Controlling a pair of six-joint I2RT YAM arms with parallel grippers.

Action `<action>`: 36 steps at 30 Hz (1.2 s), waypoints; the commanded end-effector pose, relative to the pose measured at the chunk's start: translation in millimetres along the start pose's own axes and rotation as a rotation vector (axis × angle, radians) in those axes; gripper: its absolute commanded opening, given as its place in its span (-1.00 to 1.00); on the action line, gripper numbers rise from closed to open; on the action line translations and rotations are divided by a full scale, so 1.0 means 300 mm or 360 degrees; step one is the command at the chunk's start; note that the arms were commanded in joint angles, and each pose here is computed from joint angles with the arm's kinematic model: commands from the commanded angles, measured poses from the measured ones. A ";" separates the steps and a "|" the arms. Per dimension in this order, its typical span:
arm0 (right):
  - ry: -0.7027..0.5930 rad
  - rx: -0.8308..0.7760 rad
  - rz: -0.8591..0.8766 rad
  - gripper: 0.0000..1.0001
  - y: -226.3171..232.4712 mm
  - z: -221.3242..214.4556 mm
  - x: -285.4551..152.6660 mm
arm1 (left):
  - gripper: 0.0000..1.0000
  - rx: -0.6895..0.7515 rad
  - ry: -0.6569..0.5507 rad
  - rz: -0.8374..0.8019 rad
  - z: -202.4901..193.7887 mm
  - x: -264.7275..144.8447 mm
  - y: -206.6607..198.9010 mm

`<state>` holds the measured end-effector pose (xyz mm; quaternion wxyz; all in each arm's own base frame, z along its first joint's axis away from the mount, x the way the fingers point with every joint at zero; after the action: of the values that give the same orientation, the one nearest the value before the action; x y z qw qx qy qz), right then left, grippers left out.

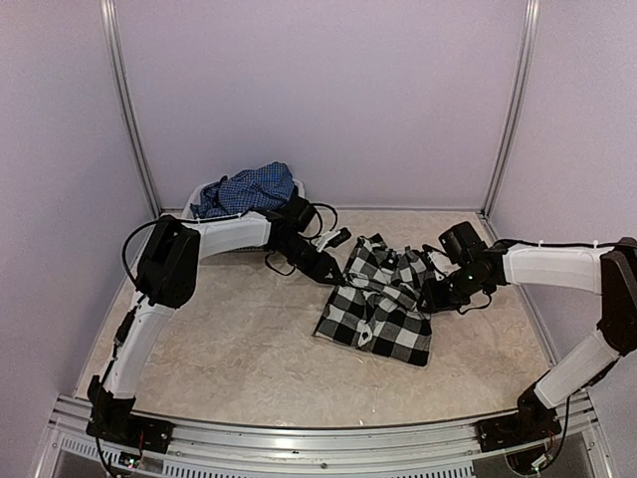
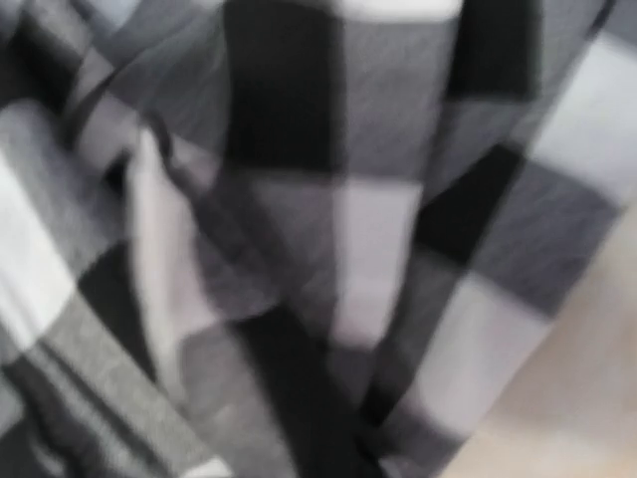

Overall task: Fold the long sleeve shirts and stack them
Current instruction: Fold the rectangle-folded shirt at the center of the board, then pick up the 2/3-rectangle-folded shirt from the center of the board.

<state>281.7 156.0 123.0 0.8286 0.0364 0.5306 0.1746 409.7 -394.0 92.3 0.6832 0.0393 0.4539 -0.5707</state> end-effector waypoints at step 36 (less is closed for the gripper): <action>0.0107 -0.0587 -0.0176 0.68 0.288 -0.342 -0.070 | 0.86 0.0954 -0.0282 0.0316 -0.342 -0.189 -0.481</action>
<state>165.4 221.2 129.7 0.8148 -0.1479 0.4985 0.2563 233.1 -334.9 131.5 0.7429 0.1783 0.2780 -0.5822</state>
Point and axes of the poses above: each gripper's point midway between its finger pads, its own x axis out along the fingers, its own y axis along the line the jaws close on, z = x × y, the point moved 6 cm from there along -x, back along the fingers, and after that the axes turned 1 degree about x, right-handed, at the moved point
